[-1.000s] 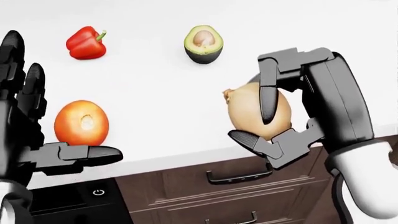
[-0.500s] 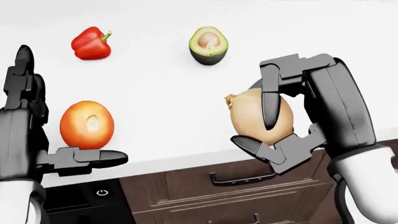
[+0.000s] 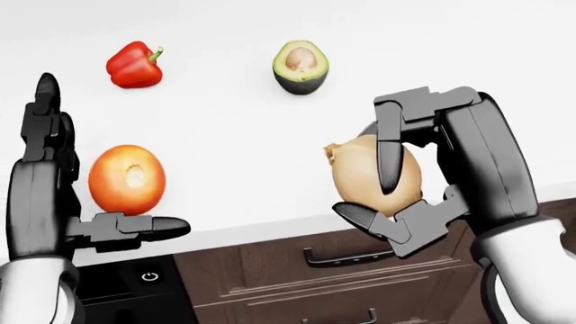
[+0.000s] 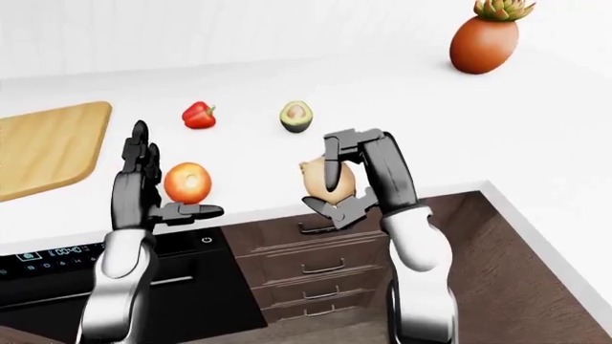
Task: Place the avocado, onion, tomato and bell pepper on the cutting board.
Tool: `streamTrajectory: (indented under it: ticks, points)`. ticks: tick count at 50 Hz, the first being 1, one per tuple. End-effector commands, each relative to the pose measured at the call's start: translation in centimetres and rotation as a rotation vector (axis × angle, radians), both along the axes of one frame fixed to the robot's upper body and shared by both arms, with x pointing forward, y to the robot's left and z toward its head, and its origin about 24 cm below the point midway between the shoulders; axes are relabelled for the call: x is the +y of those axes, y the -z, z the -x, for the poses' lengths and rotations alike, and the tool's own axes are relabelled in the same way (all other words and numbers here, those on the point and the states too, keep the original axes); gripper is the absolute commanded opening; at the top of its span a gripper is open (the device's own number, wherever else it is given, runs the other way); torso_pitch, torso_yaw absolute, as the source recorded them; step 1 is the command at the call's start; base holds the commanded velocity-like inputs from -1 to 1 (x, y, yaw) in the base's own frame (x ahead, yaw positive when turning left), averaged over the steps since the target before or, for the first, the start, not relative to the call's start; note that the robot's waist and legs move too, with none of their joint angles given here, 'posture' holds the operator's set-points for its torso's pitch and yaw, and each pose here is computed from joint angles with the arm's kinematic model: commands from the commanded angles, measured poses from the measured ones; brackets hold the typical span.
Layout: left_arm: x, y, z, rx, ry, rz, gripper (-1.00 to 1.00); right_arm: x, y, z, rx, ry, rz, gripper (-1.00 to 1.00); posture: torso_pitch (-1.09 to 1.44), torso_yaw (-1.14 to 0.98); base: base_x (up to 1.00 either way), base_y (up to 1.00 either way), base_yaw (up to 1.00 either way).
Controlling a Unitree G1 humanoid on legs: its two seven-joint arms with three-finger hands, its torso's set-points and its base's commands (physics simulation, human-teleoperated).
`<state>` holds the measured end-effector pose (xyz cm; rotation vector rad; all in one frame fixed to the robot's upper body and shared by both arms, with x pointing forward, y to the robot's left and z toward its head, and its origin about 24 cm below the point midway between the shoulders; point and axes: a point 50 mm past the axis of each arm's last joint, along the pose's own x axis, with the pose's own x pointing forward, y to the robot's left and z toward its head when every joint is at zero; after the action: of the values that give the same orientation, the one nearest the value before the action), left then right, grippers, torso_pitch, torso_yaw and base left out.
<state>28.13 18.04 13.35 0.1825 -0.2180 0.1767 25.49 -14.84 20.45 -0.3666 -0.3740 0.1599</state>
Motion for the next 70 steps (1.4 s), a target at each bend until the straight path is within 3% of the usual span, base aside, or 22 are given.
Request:
streamTrajectory:
  ticks: [1,2,15,18,21,26,31,34,40,46,51,54,57,70]
  points:
    - [-0.1,0.0,-0.3,-0.007,0.014,0.004,-0.07,0.1,-1.4,0.5,-0.086,-0.004,0.001,-1.00,0.00,0.00,0.00,0.00,0.00]
    - [-0.1,0.2,-0.3,-0.005,0.010,0.005,-1.00,0.1,-1.4,0.5,-0.086,-0.003,0.000,-1.00,0.00,0.00,0.00,0.00,0.00]
    - [-0.6,0.4,-0.1,0.008,0.059,0.018,-1.00,0.0,-1.3,0.5,-0.088,-0.001,-0.007,-1.00,0.00,0.00,0.00,0.00,0.00]
    - [-0.4,-1.4,0.8,-0.083,0.067,0.057,-1.00,0.0,-1.7,1.1,-0.119,-0.009,-0.036,-1.00,0.00,0.00,0.00,0.00,0.00]
    - [-0.5,-2.2,1.5,-0.110,0.068,0.066,-1.00,0.0,-1.9,1.1,-0.123,-0.002,-0.051,-1.00,0.00,0.00,0.00,0.00,0.00]
    - [-0.1,-7.1,5.7,-0.306,0.032,0.065,-1.00,0.1,-2.0,1.0,-0.128,0.018,-0.042,-1.00,0.00,0.00,0.00,0.00,0.00]
    - [-0.3,-8.4,7.5,-0.361,0.043,0.059,-1.00,0.1,-2.1,0.9,-0.123,0.020,-0.058,-1.00,0.00,0.00,0.00,0.00,0.00]
    - [0.0,-9.5,8.6,-0.425,-0.011,0.030,-1.00,0.0,-2.5,1.4,-0.138,0.016,-0.074,-1.00,0.00,0.00,0.00,0.00,0.00]
    - [0.4,-10.6,9.9,-0.474,-0.043,0.010,-1.00,0.0,-4.0,3.2,-0.206,0.025,-0.082,-1.00,0.00,0.00,0.00,0.00,0.00]
    - [0.3,-10.6,9.9,-0.476,-0.041,0.001,-1.00,-0.1,-5.1,4.3,-0.257,0.040,-0.082,-0.99,0.00,0.00,0.00,0.00,0.00]
    - [0.3,-10.7,9.9,-0.482,-0.043,-0.005,-1.00,0.0,-5.0,3.9,-0.257,0.052,-0.080,-0.98,0.00,0.00,0.00,0.00,0.00]
    - [0.0,-10.5,9.8,-0.474,-0.030,-0.019,-1.00,-0.8,-5.3,3.3,-0.267,0.122,-0.104,-0.99,0.00,0.00,0.00,0.00,0.00]
    - [0.0,-10.4,9.7,-0.466,-0.026,-0.016,-1.00,-1.1,-5.1,3.0,-0.254,0.146,-0.116,-0.98,0.00,0.00,0.00,0.00,0.00]
    - [-0.2,-10.1,9.4,-0.449,-0.014,-0.019,-1.00,-0.7,-4.4,2.4,-0.223,0.122,-0.109,-0.98,0.00,0.00,0.00,0.00,0.21]
